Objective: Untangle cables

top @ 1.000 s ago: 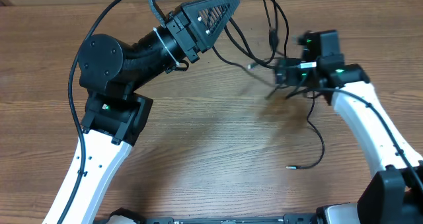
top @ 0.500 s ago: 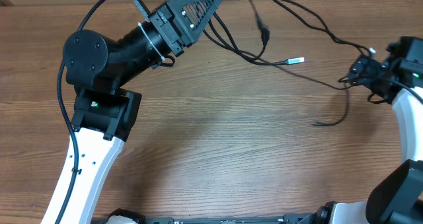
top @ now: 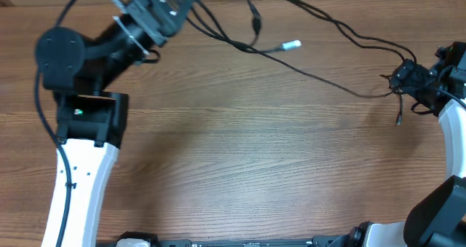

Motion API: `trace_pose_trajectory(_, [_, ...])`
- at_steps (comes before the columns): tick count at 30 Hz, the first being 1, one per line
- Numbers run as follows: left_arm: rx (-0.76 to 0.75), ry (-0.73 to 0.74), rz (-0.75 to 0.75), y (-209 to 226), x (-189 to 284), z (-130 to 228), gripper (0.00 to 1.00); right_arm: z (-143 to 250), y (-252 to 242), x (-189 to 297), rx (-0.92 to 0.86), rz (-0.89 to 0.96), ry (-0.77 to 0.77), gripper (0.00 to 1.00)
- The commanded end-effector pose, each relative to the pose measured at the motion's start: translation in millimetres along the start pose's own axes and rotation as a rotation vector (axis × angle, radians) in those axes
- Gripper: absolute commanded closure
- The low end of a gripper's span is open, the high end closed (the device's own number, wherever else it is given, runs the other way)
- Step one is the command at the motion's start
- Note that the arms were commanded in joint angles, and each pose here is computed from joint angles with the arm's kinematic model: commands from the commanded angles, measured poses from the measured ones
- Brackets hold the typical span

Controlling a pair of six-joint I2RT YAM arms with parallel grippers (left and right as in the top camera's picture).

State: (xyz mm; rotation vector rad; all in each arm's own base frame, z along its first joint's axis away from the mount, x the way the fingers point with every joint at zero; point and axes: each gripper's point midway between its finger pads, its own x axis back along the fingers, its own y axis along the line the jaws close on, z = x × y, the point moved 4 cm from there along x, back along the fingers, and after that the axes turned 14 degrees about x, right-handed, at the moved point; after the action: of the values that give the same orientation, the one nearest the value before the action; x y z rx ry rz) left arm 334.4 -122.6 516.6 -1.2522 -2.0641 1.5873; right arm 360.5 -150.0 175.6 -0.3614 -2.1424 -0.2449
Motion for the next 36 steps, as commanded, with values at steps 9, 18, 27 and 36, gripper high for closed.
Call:
trace_pose_trajectory(9, [-0.04, -0.193, -0.017, -16, 41, -53, 0.96, 5, -24, -2, -0.05, 0.075, 0.012, 0.0])
trace_pose_trajectory(18, [0.001, -0.13, -0.047, -7, 40, -44, 0.96, 5, -15, -2, -0.05, 0.011, 0.009, 0.0])
trace_pose_trajectory(27, [0.003, -0.117, -0.055, -5, 40, -43, 0.96, 5, -13, -2, -0.043, -0.009, 0.011, 0.0])
trace_pose_trajectory(36, [-0.011, -0.165, -0.075, -1, 41, -49, 0.96, 11, 56, 17, 0.317, -0.554, -0.069, 0.0])
